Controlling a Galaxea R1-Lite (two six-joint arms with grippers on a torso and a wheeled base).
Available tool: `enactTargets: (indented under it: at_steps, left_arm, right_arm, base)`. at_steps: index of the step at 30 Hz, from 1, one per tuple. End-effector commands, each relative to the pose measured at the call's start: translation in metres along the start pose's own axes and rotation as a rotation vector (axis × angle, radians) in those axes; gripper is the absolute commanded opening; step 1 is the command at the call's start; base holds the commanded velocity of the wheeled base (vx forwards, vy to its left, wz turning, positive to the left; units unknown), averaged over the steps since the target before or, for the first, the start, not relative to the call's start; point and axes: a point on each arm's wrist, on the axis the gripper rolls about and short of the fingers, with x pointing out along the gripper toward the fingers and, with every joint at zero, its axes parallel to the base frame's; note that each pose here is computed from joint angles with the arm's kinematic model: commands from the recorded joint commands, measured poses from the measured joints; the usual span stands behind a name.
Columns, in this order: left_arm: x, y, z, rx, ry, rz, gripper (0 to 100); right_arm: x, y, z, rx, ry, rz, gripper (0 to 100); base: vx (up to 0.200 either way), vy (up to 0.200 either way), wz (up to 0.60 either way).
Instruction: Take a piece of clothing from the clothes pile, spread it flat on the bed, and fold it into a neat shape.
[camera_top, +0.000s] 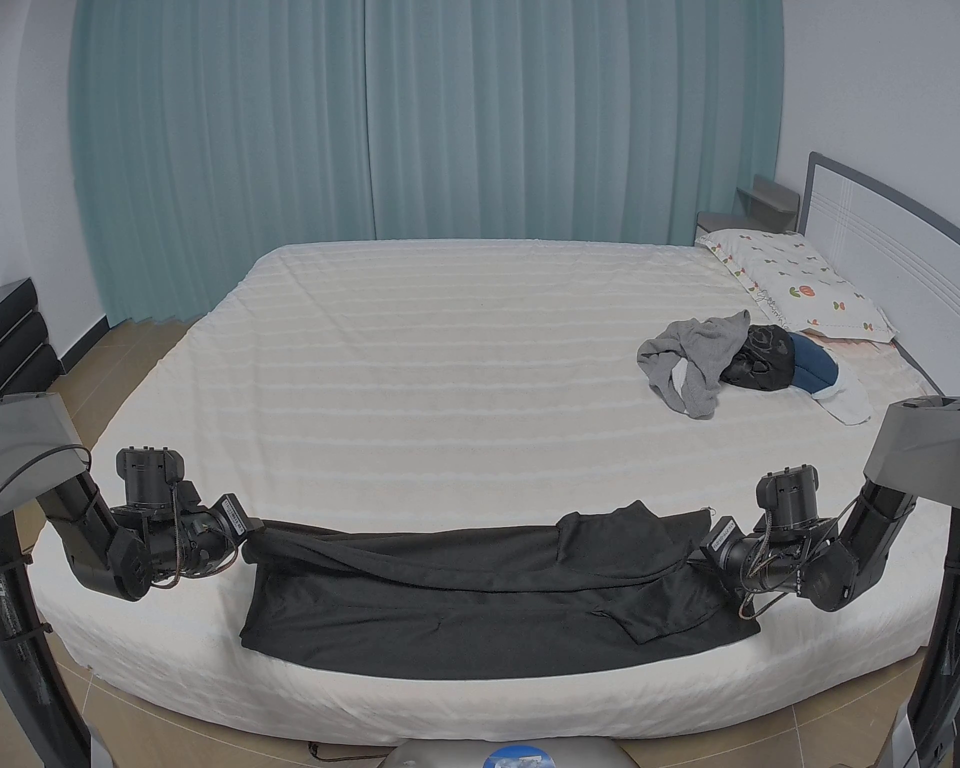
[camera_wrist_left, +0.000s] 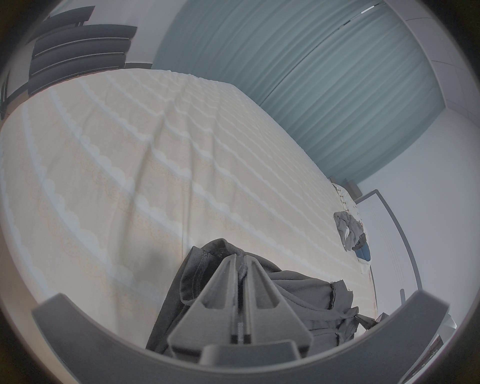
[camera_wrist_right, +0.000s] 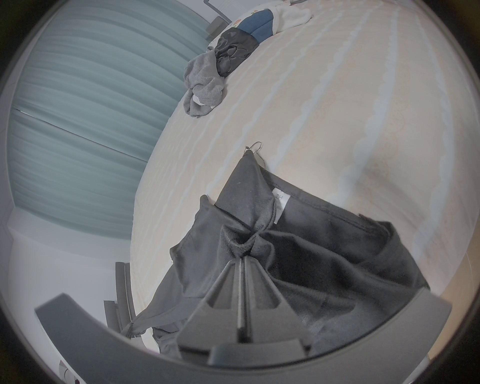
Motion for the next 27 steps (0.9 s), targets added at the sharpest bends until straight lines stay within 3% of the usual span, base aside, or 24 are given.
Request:
enactTargets:
  at_steps: [1, 5, 6, 14, 20, 27]
  left_arm:
    - [0.000, 0.000, 0.000, -0.001, 0.000, 0.001, 0]
    - [0.000, 0.000, 0.000, -0.001, -0.001, 0.002, 0]
    - [0.000, 0.000, 0.000, -0.001, -0.001, 0.002, 0]
    - [0.000, 0.000, 0.000, -0.003, -0.001, 0.002, 0]
    - [0.000, 0.000, 0.000, -0.002, -0.002, 0.001, 0]
    - [0.000, 0.001, 0.000, -0.002, 0.000, 0.004, 0]
  right_arm:
    - [-0.007, 0.001, -0.001, -0.006, 0.001, 0.005, 0]
    - [-0.008, -0.001, -0.005, -0.013, 0.013, -0.004, 0]
    - [-0.009, -0.001, -0.005, -0.013, 0.014, -0.006, 100]
    - [-0.027, 0.023, 0.010, -0.035, -0.044, 0.088, 100]
    - [0.003, 0.025, 0.014, -0.141, -0.004, 0.011, 100]
    - [0.017, 0.014, 0.009, -0.198, 0.020, -0.026, 100]
  base:
    - [0.000, 0.000, 0.00]
    - [0.000, 0.000, 0.00]
    - [0.000, 0.000, 0.00]
    - [0.000, 0.000, 0.00]
    - [0.000, 0.000, 0.00]
    - [0.000, 0.000, 0.00]
